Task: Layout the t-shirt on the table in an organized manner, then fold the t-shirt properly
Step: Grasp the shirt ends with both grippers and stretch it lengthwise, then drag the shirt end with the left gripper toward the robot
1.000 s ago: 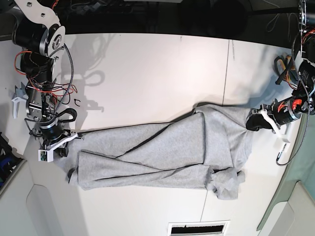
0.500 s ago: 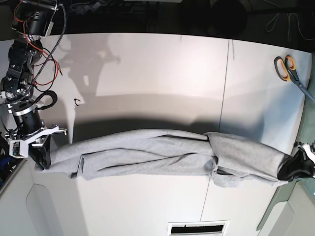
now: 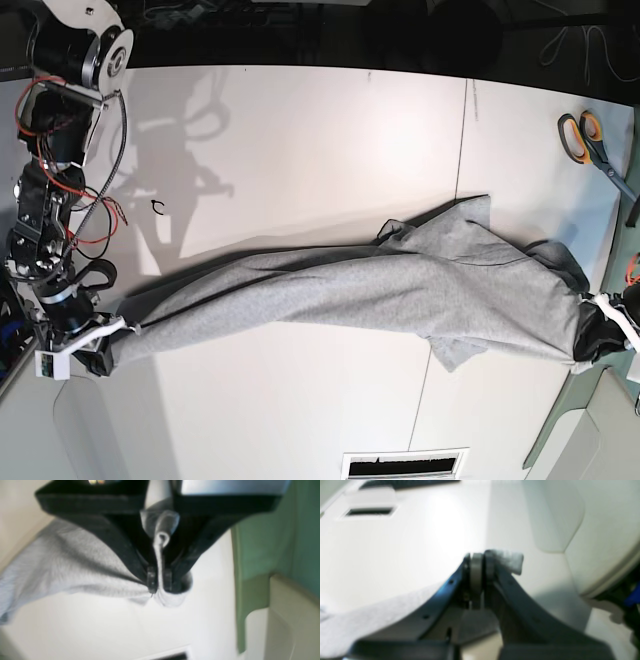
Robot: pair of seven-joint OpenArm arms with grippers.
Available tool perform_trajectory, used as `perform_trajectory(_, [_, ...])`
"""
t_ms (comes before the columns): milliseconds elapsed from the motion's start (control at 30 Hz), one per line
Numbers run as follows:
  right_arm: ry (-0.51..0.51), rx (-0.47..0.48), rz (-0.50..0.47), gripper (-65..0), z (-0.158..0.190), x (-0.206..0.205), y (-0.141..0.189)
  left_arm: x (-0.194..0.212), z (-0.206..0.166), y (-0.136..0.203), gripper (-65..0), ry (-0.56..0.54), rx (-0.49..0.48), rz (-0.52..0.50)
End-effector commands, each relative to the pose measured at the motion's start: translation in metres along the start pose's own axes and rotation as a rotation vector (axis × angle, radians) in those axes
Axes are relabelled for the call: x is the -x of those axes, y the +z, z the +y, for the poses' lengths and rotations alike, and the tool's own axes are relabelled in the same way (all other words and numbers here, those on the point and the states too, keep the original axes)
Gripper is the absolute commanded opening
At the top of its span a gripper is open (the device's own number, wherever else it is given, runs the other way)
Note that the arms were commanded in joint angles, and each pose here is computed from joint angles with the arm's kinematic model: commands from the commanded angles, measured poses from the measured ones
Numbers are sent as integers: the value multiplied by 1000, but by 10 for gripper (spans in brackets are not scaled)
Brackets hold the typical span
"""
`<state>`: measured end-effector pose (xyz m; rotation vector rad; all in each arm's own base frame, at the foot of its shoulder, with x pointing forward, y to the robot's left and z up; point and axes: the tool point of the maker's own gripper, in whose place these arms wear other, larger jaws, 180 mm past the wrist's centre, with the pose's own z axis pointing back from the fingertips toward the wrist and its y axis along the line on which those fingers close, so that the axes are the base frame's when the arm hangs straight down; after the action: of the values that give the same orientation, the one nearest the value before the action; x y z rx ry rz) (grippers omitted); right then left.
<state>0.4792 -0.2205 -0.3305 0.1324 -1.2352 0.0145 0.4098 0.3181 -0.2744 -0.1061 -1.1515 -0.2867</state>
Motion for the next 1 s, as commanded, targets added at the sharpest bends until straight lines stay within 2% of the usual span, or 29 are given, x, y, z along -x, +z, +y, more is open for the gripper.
perform_trajectory(0, [-8,4,-75,-650,-4,-32,-9,-13,9,-3,-650,-12,-24,-33])
perform_trajectory(133, [-84,-8,-51,-643,1,-24,-28,33,2,-27,-650,50,-19,73])
perform_trajectory(167, [-106,-13,-49,-557,3,-21,-30,39,1,-31,-637,67,-17,87])
perform_trajectory(233, [-161,-26,-55,-392,9,-16,-31,46,0,-35,-532,96,-21,98])
perform_trajectory(267, [-174,-29,-55,-339,10,-14,-31,46,2,-36,-477,103,-28,98])
perform_trajectory(300, [-175,-29,-48,-314,11,-10,-30,46,3,-36,-428,104,-36,104])
perform_trajectory(333, [-176,-28,-43,-312,11,-6,-29,46,5,-36,-395,111,-43,124])
perform_trajectory(433, [-175,-18,-21,-312,7,9,-23,49,5,-31,-390,132,-20,204])
perform_trajectory(533, [-176,-5,23,-312,2,34,-14,35,-16,-21,-390,181,122,192])
perform_trajectory(667, [-189,43,70,-312,-6,78,5,30,-26,2,-390,297,224,172])
perform_trajectory(833, [-208,166,-7,-314,-29,92,22,53,-38,19,-390,385,265,197])
perform_trajectory(967, [-209,171,-19,-314,-29,84,18,82,-53,25,-390,423,279,251])
